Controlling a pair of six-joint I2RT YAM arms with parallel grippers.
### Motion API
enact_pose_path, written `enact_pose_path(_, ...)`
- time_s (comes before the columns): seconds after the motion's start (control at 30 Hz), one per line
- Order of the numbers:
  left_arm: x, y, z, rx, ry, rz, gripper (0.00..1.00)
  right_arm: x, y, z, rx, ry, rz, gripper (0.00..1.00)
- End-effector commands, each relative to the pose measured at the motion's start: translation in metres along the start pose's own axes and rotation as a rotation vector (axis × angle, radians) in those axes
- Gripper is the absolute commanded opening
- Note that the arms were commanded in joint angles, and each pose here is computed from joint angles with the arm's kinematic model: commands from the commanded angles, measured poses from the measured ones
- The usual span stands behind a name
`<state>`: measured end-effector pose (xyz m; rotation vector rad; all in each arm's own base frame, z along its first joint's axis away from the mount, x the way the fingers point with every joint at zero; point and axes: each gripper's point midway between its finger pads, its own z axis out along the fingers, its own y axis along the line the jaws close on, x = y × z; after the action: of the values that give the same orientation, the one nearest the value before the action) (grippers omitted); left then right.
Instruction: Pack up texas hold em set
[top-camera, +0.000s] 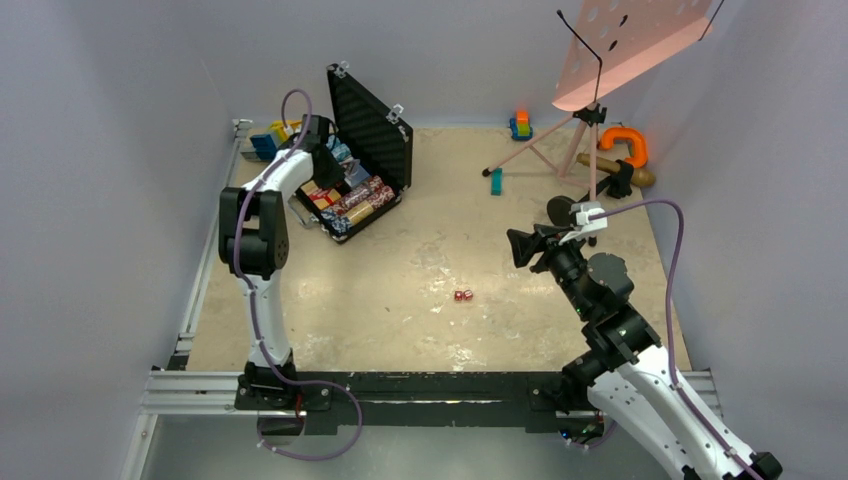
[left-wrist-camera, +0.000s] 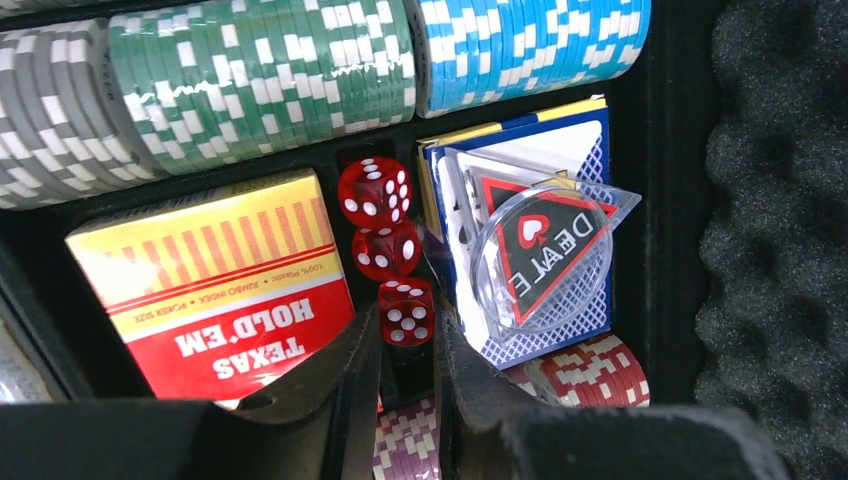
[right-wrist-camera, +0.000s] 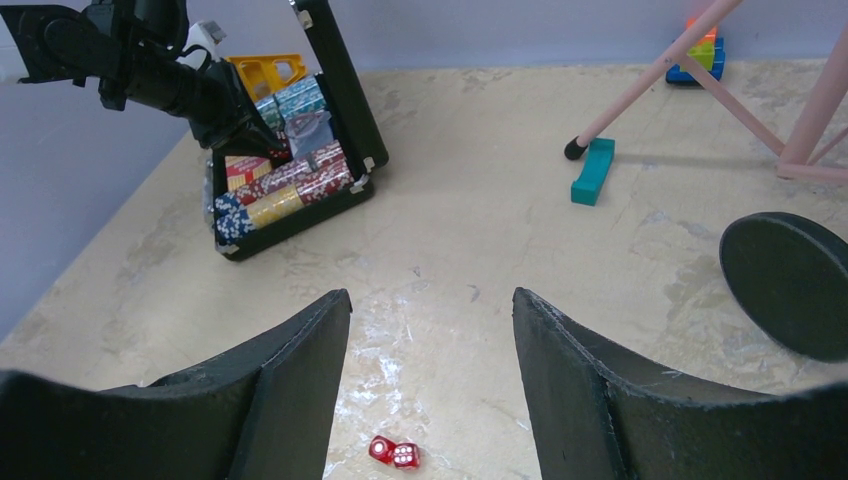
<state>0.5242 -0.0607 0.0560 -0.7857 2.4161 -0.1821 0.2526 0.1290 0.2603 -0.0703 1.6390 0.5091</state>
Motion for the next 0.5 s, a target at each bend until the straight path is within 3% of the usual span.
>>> enact_pose_path(0.0, -0.0139, -0.0119, 0.0004, 0.039, -0.02, -0.011, 0.0, -0.0088, -0.0021, 0.0016, 0.017, -0.033, 0.005, 0.65)
enact_pose_path(0.33, -0.0137, -0.0061, 0.0017, 0.01, -0.022, -0.01, 0.0, -0.0068, -0.0028, 0.003, 0.02, -0.026, 0.003, 0.65)
enact_pose_path(0.47, -0.0142, -0.0036, 0.0017, 0.0, -0.027, -0.015, 0.14, -0.0065, -0.0029, 0.0031, 0.02, -0.026, 0.002, 0.65)
